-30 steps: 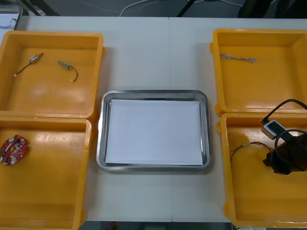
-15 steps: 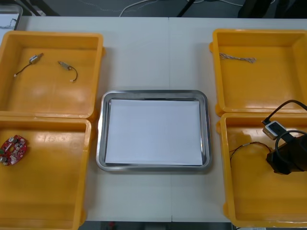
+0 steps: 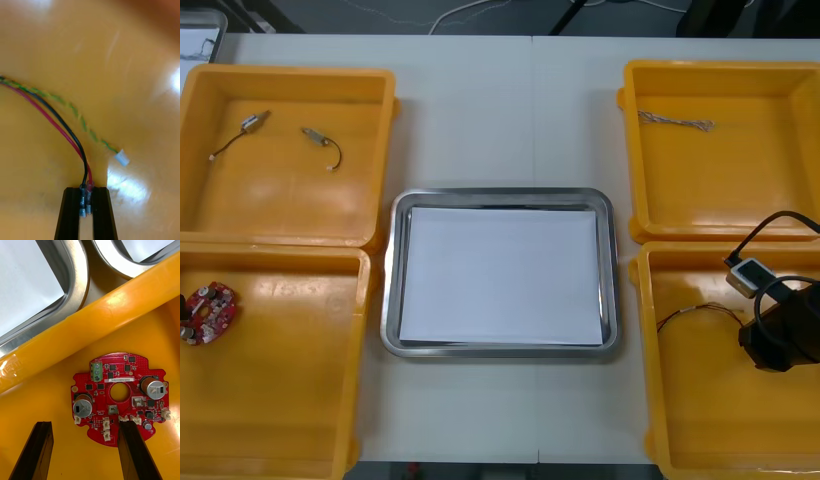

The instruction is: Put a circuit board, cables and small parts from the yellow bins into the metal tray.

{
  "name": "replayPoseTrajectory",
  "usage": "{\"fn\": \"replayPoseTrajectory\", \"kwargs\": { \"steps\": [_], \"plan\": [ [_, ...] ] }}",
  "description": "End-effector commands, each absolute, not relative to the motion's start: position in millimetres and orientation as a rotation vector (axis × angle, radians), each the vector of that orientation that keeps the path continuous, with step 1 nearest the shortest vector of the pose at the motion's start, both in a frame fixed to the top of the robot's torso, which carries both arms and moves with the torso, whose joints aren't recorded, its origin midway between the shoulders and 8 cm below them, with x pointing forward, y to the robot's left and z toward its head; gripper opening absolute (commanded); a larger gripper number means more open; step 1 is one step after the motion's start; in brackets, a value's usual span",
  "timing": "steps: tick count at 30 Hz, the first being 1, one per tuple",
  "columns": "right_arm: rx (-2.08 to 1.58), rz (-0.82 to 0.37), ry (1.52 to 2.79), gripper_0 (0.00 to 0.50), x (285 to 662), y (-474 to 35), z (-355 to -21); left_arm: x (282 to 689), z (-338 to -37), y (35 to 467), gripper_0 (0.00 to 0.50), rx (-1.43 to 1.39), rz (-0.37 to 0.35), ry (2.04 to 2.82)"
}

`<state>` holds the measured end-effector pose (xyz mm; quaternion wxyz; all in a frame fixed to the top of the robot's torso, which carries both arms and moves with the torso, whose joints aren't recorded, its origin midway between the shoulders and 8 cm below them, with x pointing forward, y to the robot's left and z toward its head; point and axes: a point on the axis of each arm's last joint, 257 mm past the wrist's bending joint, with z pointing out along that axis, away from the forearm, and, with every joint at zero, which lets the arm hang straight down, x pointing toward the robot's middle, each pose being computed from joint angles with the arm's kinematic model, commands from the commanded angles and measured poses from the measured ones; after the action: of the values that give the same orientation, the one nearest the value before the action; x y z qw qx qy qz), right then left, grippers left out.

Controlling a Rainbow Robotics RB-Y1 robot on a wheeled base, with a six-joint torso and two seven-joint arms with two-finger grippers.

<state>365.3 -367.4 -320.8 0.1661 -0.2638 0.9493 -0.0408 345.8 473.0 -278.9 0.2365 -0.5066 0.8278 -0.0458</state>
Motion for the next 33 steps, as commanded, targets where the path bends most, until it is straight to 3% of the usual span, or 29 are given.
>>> {"fn": "replayPoseTrajectory", "kwargs": {
  "steps": [1, 33],
  "plan": [
    [-0.793, -0.159, 2.677, 0.0, 364.4, -373.2, -291.0, 353.9, -278.9, 478.8, 0.5, -1.462, -0.162, 2.184],
    [-0.707, -0.15, 2.829, 0.0, 292.7, -445.1, -286.7, 359.9, -291.9, 487.9, 0.5, -1.468, -0.116, 2.166]
  ]
}}
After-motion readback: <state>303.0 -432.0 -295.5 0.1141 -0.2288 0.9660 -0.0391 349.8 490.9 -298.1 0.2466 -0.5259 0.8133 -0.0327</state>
